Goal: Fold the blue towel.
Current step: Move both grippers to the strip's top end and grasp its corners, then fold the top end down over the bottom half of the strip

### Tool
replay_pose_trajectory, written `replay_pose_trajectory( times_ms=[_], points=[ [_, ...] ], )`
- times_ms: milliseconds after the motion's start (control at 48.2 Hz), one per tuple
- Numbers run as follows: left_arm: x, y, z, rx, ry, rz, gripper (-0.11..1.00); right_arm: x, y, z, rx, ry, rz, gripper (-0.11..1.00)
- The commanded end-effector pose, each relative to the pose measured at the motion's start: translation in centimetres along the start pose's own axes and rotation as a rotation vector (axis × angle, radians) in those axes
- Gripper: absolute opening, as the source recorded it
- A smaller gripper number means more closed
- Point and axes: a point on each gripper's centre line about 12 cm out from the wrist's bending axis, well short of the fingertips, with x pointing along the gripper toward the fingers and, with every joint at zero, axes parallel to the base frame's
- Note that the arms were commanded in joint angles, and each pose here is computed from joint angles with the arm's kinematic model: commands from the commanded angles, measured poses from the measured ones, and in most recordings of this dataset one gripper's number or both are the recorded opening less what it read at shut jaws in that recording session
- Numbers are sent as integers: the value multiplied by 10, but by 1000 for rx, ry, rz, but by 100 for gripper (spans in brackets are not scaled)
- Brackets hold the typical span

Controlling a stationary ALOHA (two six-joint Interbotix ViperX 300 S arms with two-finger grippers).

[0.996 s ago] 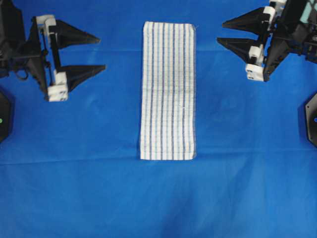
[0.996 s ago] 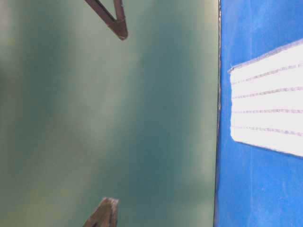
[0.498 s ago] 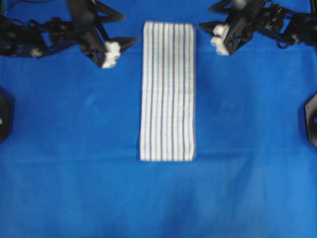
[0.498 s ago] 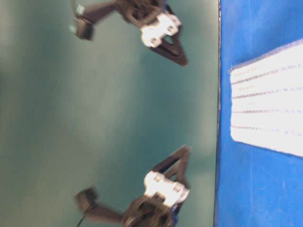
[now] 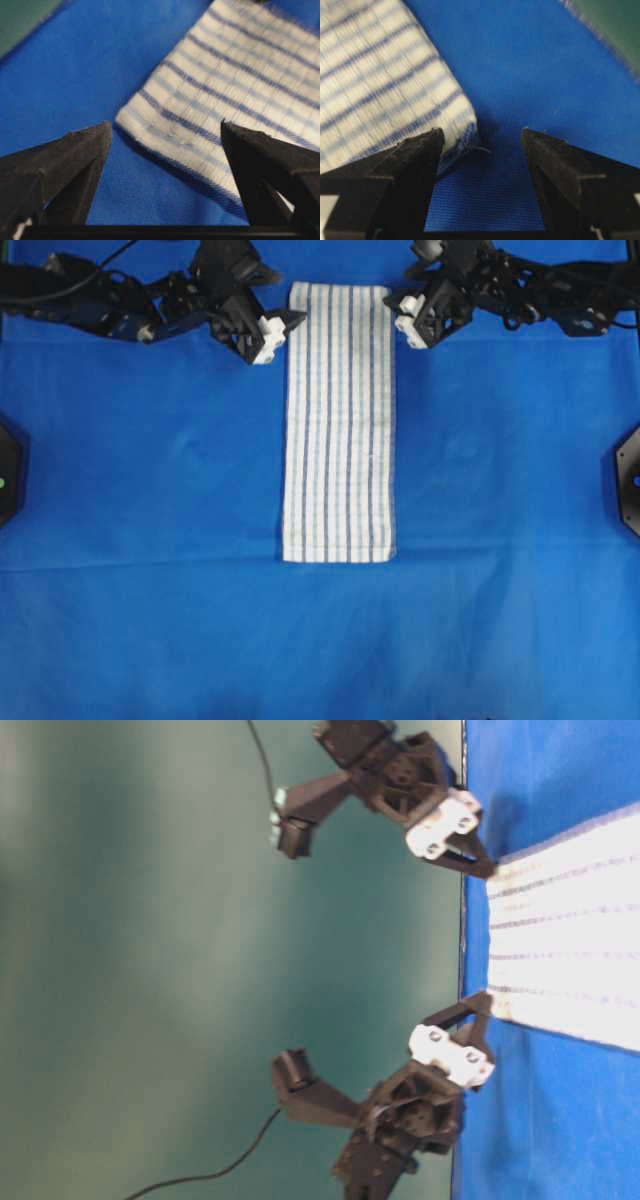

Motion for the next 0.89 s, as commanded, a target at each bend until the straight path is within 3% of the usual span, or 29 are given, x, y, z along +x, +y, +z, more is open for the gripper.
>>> replay_pose_trajectory(
  times_ms=[0, 270, 332, 415, 602, 644, 872],
  points=[
    [5, 1, 10, -8, -38, 2, 91, 6, 0, 8, 13, -32, -2, 65],
    [20, 7, 0, -16, -14, 15, 88, 11, -1, 8, 25, -26, -5, 64],
    [21, 9, 0, -19, -10, 19, 78, 11, -1, 7, 28, -23, -6, 63],
    [22, 8, -3, -6, 2, 18, 56, 11, 1, 6, 27, -17, -3, 57],
    [22, 6, -10, 5, 38, 12, 9, 11, 4, 4, 20, -11, 2, 11],
    [22, 6, -10, 5, 38, 12, 3, 11, 4, 4, 18, -12, 2, 8],
    [20, 5, -6, 5, 32, 12, 3, 9, 4, 4, 21, -6, 2, 8]
  ],
)
